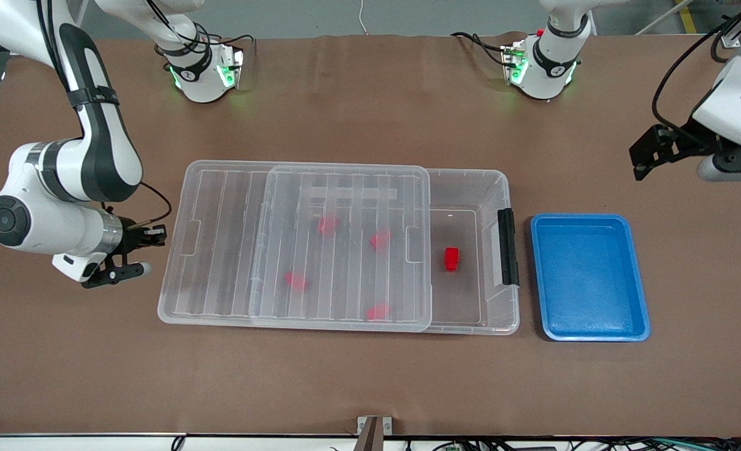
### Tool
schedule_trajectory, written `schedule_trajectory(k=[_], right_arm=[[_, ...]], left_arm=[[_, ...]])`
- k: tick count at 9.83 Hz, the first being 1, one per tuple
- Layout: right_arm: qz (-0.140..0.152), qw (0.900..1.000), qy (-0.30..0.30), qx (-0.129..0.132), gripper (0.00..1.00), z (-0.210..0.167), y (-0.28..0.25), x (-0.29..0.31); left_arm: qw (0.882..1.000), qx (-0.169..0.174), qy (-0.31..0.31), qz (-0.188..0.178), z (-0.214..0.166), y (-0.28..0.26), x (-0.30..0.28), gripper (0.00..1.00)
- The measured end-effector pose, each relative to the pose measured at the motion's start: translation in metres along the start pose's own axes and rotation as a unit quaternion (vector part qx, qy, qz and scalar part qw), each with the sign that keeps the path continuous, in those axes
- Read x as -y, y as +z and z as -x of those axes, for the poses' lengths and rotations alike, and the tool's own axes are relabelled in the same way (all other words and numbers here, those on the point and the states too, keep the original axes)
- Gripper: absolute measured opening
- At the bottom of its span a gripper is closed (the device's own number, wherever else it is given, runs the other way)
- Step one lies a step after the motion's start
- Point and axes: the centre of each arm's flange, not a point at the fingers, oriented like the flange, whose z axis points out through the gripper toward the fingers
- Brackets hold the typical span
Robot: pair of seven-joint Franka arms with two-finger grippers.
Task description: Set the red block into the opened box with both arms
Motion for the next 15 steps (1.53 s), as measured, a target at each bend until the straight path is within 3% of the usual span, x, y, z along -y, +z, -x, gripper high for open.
schedule_trajectory(k=[4,7,12,14,15], right_arm=[[-0.017,1.0,0.009,-0.013,0.01,-0.009,0.001,0.048],[-0.017,0.999,0.019,-0.029,0.01,-0.017,0.007,0.116],[-0.018,0.999,0.031,-0.035,0.02,-0.02,0.005,0.121],[-0.009,0.993,0.108,-0.04,0.09,-0.016,-0.031,0.097],[0.022,0.988,0.147,-0.052,0.24,-0.004,-0.073,0.08]], left_arm=[[0.998,0.039,-0.001,0.045,0.023,0.012,0.057,1.0],[0.998,0.048,-0.001,0.05,0.029,0.018,0.057,1.0],[0.998,0.048,0.005,0.049,0.032,0.018,0.051,1.0],[0.998,0.042,0.011,0.048,0.037,0.018,0.043,1.0],[0.998,0.041,0.015,0.047,0.041,0.018,0.039,1.0]])
